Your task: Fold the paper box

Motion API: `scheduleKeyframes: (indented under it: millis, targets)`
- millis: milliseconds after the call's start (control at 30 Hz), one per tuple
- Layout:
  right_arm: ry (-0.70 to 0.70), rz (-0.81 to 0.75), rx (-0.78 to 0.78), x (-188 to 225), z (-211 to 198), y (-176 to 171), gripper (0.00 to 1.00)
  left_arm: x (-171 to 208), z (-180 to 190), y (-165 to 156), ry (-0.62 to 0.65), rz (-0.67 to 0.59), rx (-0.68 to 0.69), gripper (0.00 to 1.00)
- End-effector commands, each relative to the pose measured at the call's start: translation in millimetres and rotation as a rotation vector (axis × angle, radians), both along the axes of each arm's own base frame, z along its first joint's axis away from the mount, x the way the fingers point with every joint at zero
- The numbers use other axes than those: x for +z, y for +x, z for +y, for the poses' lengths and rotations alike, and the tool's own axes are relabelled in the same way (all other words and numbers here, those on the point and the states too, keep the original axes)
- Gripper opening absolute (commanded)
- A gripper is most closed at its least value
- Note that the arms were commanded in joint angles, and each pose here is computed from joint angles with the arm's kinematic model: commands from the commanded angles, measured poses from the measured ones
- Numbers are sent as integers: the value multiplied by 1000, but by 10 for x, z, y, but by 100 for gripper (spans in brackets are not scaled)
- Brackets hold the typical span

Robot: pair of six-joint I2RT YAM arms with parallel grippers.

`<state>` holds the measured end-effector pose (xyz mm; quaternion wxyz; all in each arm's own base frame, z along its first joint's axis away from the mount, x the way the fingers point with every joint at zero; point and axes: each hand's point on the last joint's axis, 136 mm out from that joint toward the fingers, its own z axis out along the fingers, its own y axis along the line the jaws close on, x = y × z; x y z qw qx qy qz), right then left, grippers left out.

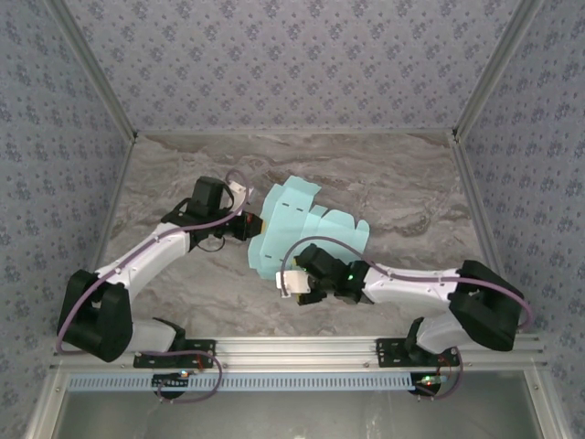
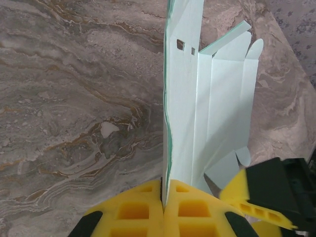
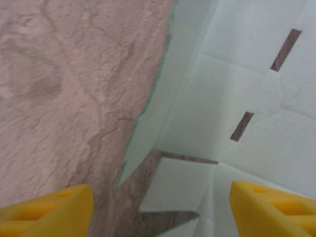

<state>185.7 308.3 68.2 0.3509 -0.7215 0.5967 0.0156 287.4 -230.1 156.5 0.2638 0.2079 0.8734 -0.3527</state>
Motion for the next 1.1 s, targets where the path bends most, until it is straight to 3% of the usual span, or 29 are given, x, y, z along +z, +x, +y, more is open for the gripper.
scheduleKeyframes:
  millis: [0,67,167,300,433,600,700,933,1067]
  targets:
    - [73,-86,-127,49,94,232,75,119,-53,13,-47,15,-14,3]
    - [66,-119,-171,25,61,302,72,109,-63,9,-48,21,-22,3]
    - [43,-154,-229,20,-30,401,60,79,-54,14,-35,27,-25,3]
    - [21,-111,-265,-32,-153,428,52,23,-25,24,10,28,-39,2]
    - [43,-17,-251,-79,-188,360,51,-51,39,45,76,20,-44,1]
    - [17,49,-204,-191,-229,254,59,-62,37,98,75,19,-53,0]
    - [25,37,-221,-179,-241,304,59,-80,28,124,68,32,-56,0]
    - [106,73,-251,-87,-179,401,41,-75,-2,128,57,39,-68,0]
    - [170,146,-234,-38,-59,331,41,-81,-7,131,57,45,-69,1]
